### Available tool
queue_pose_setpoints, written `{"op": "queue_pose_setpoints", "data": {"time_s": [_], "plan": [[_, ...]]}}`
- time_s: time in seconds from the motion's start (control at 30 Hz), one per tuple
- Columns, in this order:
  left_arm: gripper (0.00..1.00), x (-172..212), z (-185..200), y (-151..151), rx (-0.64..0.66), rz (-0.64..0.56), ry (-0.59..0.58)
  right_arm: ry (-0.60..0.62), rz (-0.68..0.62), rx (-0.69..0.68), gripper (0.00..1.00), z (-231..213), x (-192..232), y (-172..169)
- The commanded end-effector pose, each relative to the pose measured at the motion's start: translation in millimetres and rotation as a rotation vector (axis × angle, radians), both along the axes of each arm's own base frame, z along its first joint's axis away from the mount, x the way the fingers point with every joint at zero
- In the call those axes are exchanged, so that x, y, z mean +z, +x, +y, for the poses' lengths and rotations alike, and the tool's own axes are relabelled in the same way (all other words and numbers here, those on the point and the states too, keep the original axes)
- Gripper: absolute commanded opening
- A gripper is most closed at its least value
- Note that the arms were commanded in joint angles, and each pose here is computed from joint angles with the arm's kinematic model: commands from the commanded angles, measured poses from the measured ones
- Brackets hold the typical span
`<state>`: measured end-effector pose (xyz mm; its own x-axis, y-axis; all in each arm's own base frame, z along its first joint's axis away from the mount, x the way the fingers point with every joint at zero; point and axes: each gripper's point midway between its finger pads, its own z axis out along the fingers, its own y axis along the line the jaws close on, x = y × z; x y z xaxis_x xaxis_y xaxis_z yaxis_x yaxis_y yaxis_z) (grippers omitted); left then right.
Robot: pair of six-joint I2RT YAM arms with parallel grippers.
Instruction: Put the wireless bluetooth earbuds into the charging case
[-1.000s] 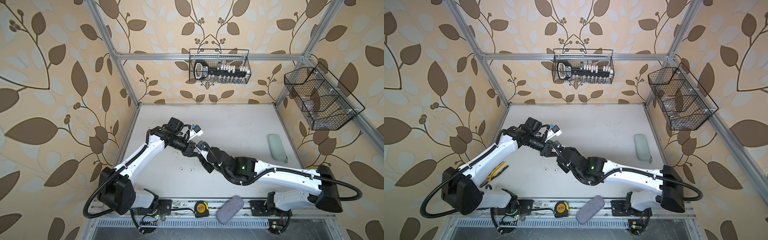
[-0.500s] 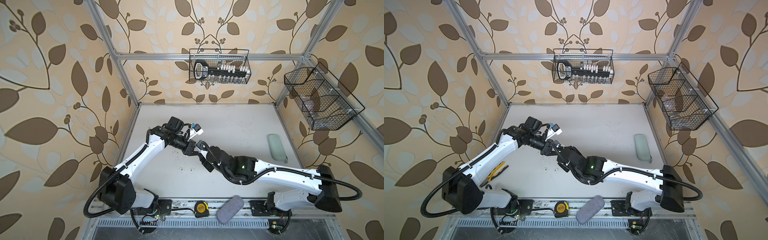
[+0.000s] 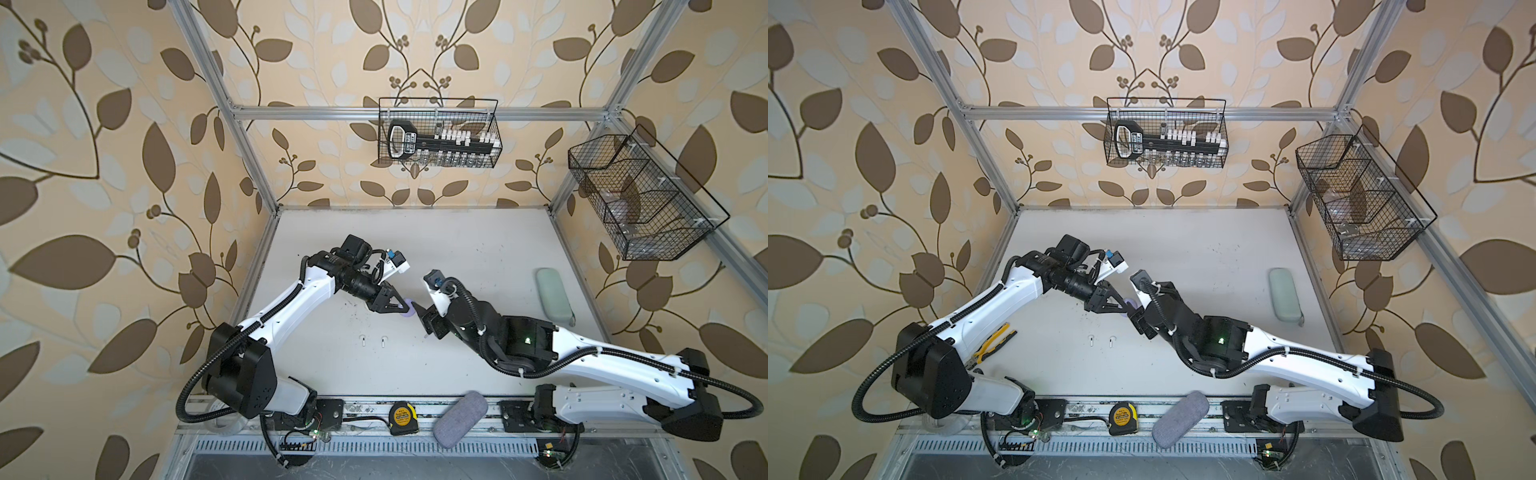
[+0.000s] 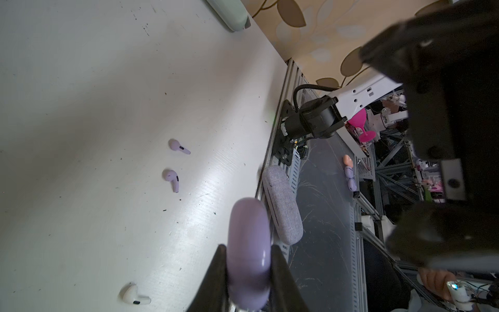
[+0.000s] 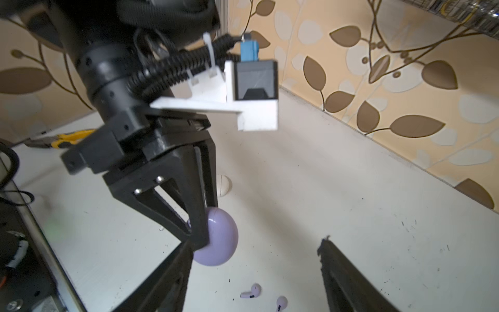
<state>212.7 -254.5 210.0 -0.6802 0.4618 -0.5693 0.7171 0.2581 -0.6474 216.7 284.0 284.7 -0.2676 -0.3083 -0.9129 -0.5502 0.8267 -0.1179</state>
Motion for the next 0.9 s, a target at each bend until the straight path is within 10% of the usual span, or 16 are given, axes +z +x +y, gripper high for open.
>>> {"op": "queue_pose_setpoints", "data": {"time_s": [0.0,0.87], "plan": [[0.06,-2.8,-1.8,-3.9,-0.037,-0.034,-0.011,0.057,0.046,-0.068,0.76,-15.1,-9.7,2.9],[0.00,-65.6,1.1,32.4,0.049,-0.457,-0.038,0.243,0.429,-0.202,0.73,-39.2,-91.2,20.0]]}}
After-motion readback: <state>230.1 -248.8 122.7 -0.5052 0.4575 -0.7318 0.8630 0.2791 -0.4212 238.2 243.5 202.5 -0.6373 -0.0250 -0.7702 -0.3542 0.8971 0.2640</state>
